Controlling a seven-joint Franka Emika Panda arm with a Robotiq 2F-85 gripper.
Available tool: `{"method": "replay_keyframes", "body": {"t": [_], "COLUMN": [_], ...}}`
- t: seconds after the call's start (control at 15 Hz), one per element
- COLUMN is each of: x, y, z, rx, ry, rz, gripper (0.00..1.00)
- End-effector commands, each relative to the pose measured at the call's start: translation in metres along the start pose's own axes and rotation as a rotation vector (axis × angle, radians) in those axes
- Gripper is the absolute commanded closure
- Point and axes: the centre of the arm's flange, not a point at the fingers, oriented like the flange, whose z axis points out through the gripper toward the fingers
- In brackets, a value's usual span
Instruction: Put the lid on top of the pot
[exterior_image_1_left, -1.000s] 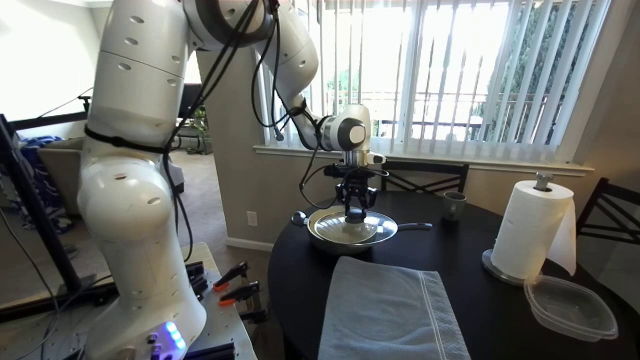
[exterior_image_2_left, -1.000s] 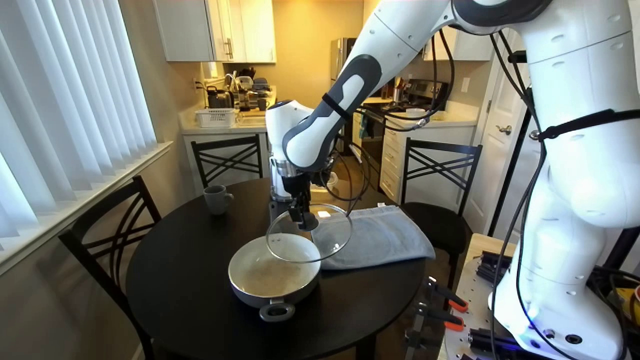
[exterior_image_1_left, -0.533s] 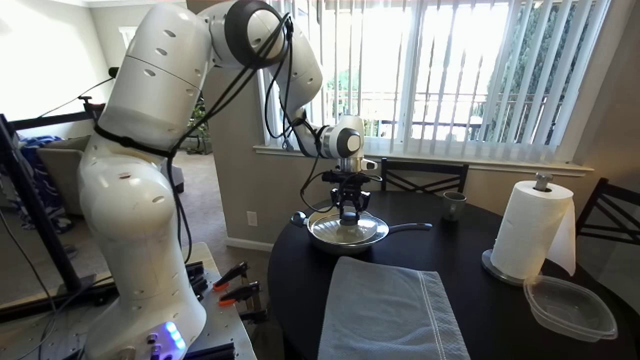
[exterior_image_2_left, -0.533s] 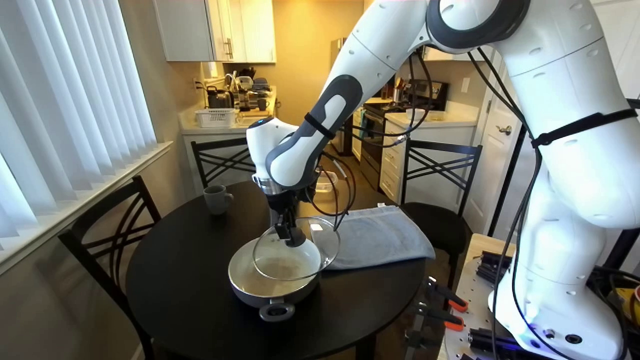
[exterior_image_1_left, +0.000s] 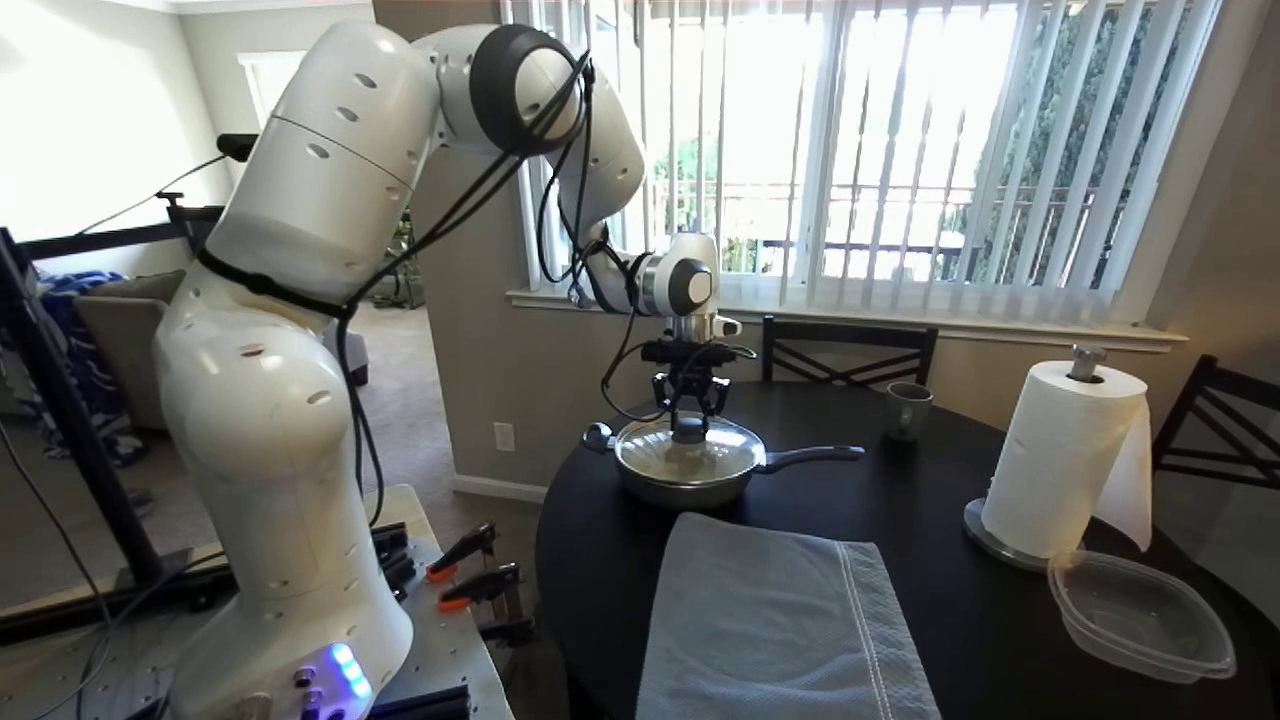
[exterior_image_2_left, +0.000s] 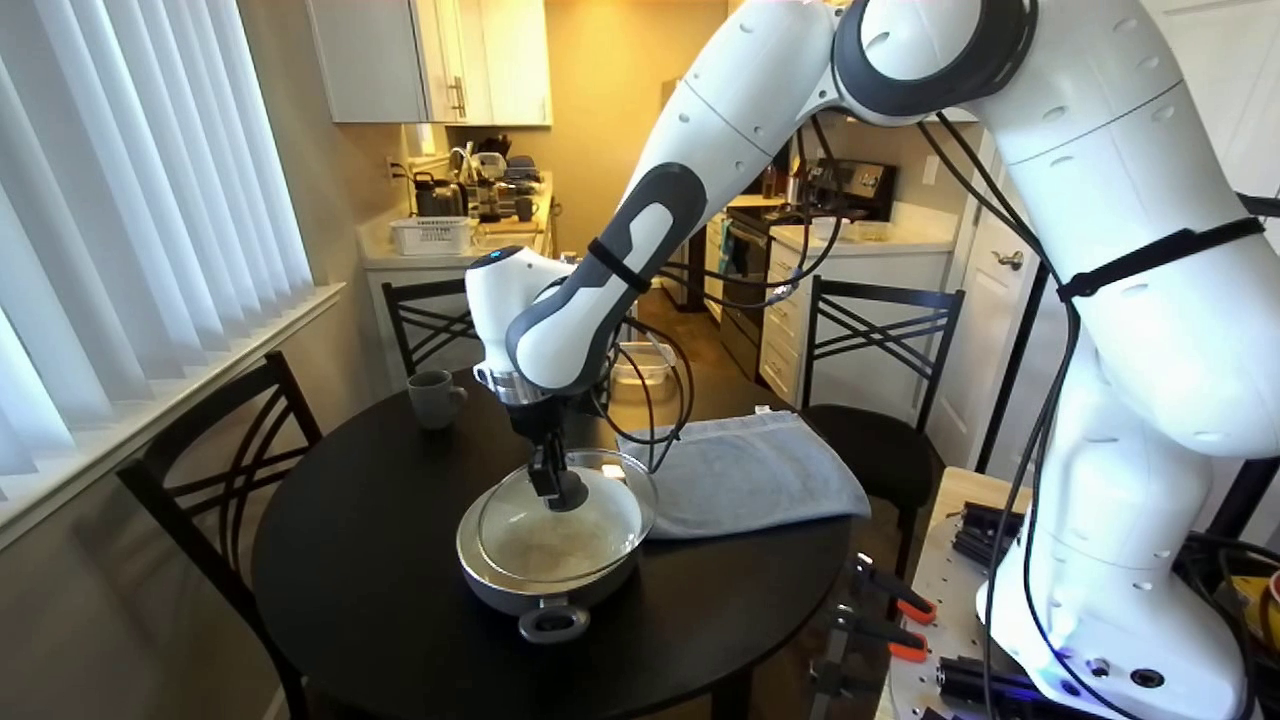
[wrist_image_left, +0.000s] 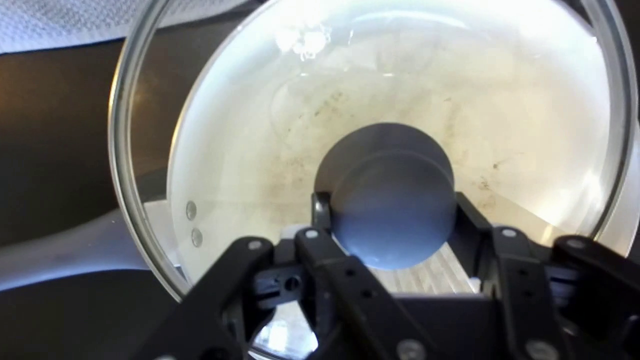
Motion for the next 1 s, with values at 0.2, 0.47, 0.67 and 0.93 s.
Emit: {"method": "replay_keyframes", "body": {"t": [0.2,0.47,0.67,0.93], "x": [0.009,0.004,0.002,0.006], "y": [0.003,0.011,0.018,0.026], "z": [-0.018,-0.021,-0.018,-0.007], "rx": [0.087,0.157,0.168,0.115], "ry": [0.051,0.086,0.100,0.123], "rz": [-0.105,-0.118,-0.117,-0.105], "gripper": [0.67,0.67,0.67,0.67]}}
